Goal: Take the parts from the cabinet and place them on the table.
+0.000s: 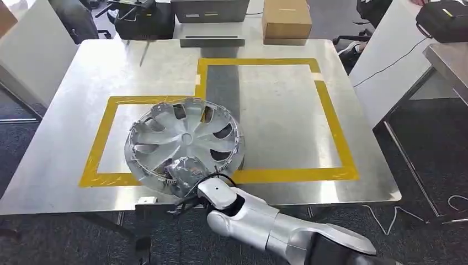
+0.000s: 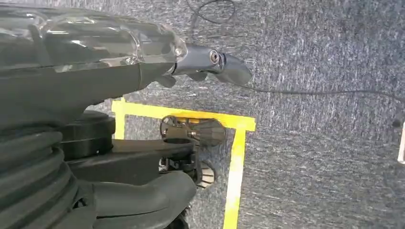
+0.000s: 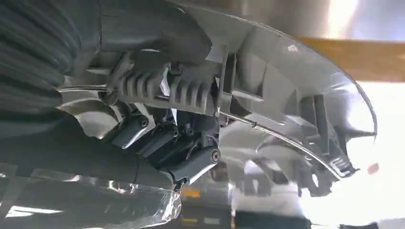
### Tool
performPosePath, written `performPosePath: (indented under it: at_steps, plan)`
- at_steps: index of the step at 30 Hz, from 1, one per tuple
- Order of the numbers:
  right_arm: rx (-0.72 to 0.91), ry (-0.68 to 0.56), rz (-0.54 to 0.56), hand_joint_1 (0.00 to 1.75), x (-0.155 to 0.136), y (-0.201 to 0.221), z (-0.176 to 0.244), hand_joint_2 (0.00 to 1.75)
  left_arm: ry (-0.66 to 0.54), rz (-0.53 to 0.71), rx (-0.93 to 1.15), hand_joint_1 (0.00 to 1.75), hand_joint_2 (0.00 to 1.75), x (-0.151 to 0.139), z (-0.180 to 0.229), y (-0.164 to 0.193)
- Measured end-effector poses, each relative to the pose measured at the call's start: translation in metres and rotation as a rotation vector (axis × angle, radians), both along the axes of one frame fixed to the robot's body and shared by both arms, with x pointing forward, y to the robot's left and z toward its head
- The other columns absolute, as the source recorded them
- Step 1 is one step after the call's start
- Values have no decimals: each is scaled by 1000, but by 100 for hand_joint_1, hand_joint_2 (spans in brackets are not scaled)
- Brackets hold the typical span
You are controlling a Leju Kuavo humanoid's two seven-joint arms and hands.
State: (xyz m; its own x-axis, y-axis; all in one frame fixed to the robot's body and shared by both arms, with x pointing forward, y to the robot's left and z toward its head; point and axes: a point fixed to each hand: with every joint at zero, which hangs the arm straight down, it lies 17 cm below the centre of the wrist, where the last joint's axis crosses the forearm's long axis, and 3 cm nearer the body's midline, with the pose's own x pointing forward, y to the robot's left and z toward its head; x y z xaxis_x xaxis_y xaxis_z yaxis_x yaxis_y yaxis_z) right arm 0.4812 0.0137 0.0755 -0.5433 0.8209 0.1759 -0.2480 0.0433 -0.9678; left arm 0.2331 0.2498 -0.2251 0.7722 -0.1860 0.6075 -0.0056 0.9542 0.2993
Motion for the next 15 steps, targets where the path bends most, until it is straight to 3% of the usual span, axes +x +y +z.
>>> performPosePath:
  at_steps: [7, 10, 15]
  plan:
    - [-212, 76, -48, 175, 19, -53, -42, 175, 14, -36, -10, 0, 175, -2, -2, -7]
    - [-299, 12, -97, 175, 41, -79, -33, 175, 13, -65, -20, 0, 175, -2, -2, -13]
    - [-406, -98, -313, 175, 101, -172, 11, 175, 30, -101, -31, 0, 175, -9, -4, -21]
